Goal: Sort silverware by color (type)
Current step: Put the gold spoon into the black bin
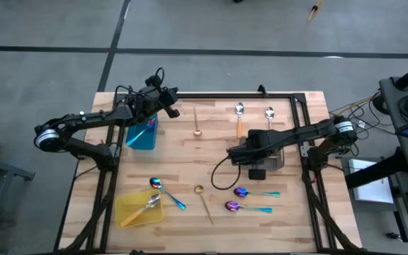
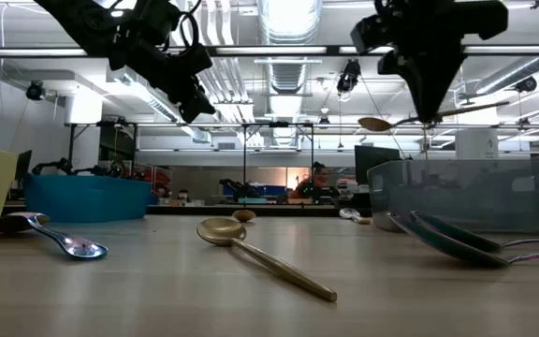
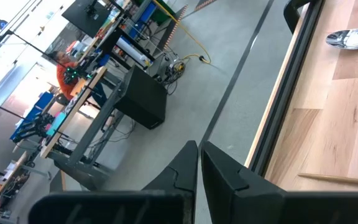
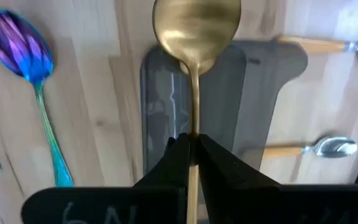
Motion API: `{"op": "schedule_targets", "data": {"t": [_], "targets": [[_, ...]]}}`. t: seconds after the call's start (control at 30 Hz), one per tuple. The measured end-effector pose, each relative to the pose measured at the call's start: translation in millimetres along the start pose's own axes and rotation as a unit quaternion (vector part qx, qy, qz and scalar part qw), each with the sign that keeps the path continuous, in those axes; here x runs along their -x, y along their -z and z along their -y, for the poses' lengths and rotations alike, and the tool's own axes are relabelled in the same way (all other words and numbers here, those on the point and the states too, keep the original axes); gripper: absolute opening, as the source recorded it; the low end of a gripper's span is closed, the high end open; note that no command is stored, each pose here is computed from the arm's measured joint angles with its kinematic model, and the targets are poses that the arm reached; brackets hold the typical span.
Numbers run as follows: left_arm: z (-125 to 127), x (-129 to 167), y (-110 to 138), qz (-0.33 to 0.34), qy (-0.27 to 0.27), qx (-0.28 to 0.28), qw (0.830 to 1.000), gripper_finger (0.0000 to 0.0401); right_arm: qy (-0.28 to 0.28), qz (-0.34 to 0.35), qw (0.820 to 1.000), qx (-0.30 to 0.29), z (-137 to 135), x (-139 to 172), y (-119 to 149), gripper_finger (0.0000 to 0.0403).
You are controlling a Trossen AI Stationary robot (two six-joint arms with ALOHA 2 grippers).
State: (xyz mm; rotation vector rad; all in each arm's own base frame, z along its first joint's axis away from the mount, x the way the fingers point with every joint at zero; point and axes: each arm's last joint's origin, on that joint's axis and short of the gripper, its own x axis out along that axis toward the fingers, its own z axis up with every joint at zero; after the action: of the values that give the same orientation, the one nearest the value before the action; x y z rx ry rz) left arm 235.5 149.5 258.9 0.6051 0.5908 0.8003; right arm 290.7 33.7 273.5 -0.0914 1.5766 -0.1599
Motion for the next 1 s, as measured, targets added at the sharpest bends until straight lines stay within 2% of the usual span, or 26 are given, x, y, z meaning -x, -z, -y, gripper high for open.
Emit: {"op": "schedule_targets", "data": {"t": [0.17, 0.37, 0.47, 0.7, 1.0], "targets": [[0.1, 0.0, -0.1, 0.000, 0.000, 0.000, 1.000, 0.0004, -0.003, 0.017, 1.000, -0.017, 3.3, 1.1, 16.6, 0.0012], [0.1, 0.0, 0.0, 0.000, 0.000, 0.000, 1.000, 0.0004, -0.019, 0.116, 0.992, -0.044, 6.0, -6.3, 37.4, 0.0012], [0.1, 0.0, 0.0, 0.000, 0.000, 0.000, 1.000, 0.0004, -0.005, 0.141, 0.988, -0.055, 7.7, -17.4, 50.3, 0.0012], [0.1, 0.0, 0.0, 0.000, 0.000, 0.000, 1.000, 0.0004, 0.005, 0.127, 0.989, -0.081, 14.3, -45.9, 73.5, 0.0012], [0.1, 0.0, 0.0, 0.000, 0.000, 0.000, 1.000, 0.0004, 0.007, 0.135, 0.988, -0.069, 13.2, -65.8, 72.1, 0.0012]]}}
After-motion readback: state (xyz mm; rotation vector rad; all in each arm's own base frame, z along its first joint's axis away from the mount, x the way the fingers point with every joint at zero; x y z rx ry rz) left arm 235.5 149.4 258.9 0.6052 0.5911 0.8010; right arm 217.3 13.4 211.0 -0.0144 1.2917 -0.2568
